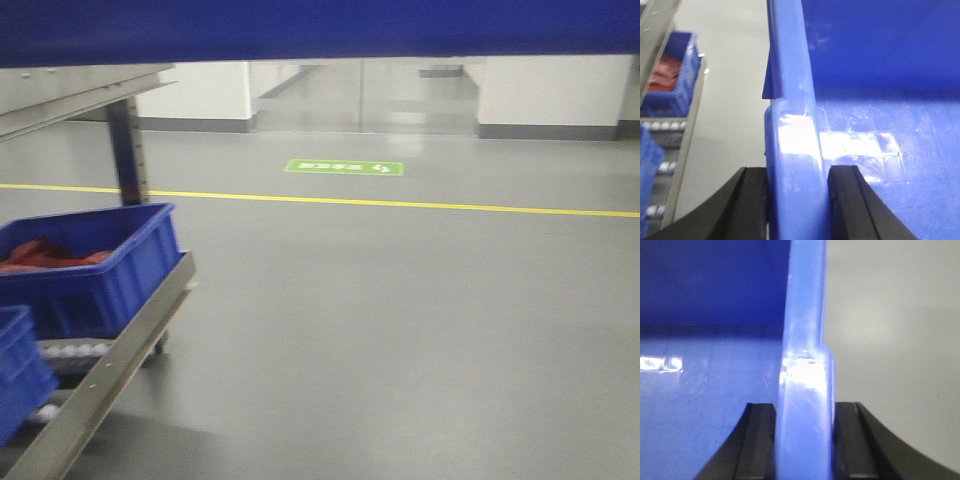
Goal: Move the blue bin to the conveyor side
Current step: 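Hold the bin with both grippers while backing away from the shelf, then carry the bin with both grippers while driving to the red conveyor table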
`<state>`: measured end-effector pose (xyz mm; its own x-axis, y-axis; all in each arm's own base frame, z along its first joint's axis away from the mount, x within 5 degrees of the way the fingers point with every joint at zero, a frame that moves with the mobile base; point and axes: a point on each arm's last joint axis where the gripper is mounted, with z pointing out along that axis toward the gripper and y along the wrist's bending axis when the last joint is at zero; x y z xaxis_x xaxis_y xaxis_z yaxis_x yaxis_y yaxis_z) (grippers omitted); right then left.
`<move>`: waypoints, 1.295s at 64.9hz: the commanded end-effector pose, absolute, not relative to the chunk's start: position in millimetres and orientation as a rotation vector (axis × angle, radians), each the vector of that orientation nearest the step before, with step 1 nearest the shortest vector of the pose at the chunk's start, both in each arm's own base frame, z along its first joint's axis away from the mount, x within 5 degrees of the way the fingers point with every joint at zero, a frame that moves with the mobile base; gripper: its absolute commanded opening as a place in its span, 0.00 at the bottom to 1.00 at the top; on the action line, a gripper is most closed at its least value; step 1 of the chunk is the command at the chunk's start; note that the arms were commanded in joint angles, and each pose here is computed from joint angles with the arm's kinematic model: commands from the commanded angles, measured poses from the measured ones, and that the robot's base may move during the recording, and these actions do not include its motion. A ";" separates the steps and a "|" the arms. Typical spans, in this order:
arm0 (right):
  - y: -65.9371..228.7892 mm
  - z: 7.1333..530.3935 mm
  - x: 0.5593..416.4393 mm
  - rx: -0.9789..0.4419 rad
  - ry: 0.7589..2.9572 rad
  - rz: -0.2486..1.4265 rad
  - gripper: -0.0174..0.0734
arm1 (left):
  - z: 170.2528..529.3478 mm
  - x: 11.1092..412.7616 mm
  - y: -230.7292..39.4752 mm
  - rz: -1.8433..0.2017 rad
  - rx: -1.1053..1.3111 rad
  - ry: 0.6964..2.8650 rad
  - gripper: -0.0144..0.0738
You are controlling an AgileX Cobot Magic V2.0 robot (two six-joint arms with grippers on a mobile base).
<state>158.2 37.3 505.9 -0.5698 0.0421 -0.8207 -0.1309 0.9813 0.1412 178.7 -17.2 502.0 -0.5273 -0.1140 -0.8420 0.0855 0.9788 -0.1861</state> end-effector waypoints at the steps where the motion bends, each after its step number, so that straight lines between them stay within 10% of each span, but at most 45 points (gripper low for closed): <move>1: 30.6 521.3 152.7 -0.061 2.025 0.172 0.09 | 517.1 175.9 -14.5 -0.211 -0.014 1.978 0.14; 84: 30.7 522.1 153.1 -0.061 2.015 0.173 0.09 | 516.9 176.7 -14.4 -0.209 -0.015 1.978 0.14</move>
<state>158.4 37.2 506.2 -0.5661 0.0423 -0.8233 -0.1305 0.9815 0.1402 179.0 -17.2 502.4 -0.5223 -0.1150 -0.8450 0.0858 0.9788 -0.1862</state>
